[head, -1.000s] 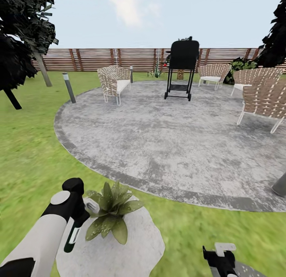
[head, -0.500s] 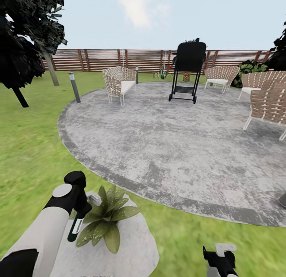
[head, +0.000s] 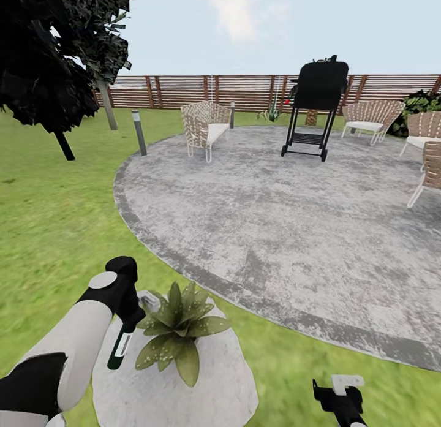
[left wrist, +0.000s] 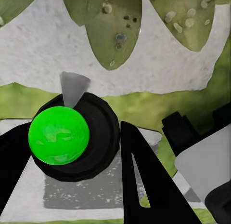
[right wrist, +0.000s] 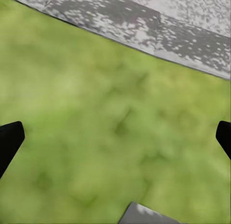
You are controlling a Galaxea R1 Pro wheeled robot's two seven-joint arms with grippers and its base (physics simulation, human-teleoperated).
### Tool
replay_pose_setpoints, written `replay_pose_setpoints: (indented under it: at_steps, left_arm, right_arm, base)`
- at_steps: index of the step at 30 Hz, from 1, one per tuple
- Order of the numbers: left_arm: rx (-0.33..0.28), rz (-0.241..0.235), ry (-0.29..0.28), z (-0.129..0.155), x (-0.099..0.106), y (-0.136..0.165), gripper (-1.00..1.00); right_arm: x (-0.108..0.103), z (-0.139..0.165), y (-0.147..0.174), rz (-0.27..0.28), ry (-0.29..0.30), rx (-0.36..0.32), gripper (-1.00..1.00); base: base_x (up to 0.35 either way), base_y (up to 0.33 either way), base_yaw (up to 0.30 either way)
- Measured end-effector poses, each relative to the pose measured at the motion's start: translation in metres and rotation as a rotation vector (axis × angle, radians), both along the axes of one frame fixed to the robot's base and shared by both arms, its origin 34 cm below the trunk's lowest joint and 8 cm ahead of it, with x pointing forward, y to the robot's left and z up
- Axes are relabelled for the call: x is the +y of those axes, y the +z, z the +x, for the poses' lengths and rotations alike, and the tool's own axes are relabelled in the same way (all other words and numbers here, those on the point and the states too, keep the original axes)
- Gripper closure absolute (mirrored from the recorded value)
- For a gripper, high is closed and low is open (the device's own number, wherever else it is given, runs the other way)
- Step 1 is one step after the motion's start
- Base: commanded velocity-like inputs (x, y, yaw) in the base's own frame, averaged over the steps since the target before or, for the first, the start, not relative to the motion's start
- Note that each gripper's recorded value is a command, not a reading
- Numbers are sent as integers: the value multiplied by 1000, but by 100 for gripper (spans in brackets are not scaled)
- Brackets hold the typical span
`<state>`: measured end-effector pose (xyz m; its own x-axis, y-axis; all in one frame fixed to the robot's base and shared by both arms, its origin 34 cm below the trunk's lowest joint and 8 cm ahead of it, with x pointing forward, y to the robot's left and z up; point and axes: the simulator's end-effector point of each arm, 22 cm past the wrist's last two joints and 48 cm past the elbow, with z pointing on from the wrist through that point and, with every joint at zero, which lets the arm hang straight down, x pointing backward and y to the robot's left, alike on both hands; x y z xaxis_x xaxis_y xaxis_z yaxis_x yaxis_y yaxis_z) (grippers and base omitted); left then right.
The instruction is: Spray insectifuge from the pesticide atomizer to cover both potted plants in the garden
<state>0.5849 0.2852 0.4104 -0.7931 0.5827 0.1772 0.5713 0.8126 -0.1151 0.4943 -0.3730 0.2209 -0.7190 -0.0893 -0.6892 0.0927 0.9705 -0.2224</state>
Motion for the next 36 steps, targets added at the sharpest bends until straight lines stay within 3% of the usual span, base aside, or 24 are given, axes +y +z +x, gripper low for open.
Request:
replay_pose_setpoints:
  at_steps: [12,26,36]
  left_arm:
    - [-2,-5,3,1,-2,1,100]
    - [7,-3,9,-3,-1,-3,100]
    - [14,25,18,-8,18,-5,100]
  right_arm:
    - [-1,0,0,-2,1,0,-100]
    - [1,1,0,0,-1,-2,-100]
    - [-1,1,0,-2,-1,-1,-100]
  base:
    - [159,-218,13]
    - [5,-265,260]
    - [-43,-86,128]
